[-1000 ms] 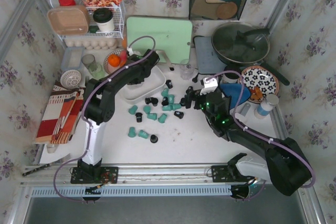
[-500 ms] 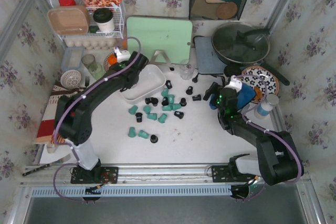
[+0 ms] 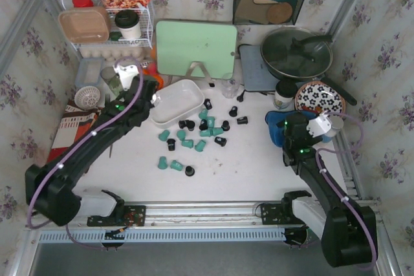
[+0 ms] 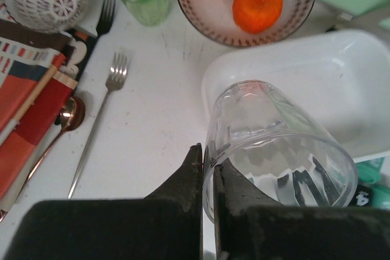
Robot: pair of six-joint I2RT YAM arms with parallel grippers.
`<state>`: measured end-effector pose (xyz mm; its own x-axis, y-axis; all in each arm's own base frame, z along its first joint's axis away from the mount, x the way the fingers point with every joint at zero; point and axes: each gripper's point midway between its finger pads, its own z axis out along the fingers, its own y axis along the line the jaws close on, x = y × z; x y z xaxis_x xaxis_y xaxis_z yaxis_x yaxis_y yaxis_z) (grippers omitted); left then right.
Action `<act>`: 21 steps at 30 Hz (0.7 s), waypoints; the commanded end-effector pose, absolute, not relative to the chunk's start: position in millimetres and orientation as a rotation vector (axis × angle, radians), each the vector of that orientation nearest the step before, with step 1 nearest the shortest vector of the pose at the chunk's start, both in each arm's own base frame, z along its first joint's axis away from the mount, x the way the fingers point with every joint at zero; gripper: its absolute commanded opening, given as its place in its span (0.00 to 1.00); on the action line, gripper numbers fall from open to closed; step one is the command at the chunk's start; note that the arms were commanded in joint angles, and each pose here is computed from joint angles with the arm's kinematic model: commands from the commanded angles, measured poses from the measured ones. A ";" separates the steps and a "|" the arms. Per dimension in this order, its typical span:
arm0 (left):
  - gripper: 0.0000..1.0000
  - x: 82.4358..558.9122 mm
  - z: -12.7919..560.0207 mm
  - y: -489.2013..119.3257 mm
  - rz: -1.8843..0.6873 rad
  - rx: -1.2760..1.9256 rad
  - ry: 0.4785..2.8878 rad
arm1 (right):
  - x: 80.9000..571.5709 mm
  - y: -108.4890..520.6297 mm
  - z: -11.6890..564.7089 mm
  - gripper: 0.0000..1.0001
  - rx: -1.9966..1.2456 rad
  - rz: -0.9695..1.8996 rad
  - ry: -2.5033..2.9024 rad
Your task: Mix the coffee capsules in the storage basket
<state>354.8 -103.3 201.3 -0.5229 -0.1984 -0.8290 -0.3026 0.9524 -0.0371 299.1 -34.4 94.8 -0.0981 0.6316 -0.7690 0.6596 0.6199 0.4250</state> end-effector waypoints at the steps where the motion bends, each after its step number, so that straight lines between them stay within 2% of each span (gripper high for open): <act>1: 0.00 350.6 235.0 -82.6 0.140 -0.408 1.998 | 299.2 -32.3 120.2 0.90 0.944 -0.033 1.790; 6: 0.00 327.6 237.1 -52.2 0.139 -0.491 1.980 | 313.3 -5.4 166.7 0.93 0.714 -0.014 1.812; 13: 0.00 304.0 196.7 -12.0 0.132 -0.679 2.036 | 322.4 39.4 216.8 0.94 0.469 -0.026 1.788; 21: 0.00 321.7 148.4 12.1 0.083 -0.859 2.105 | 341.9 120.3 204.9 0.96 0.115 0.245 1.814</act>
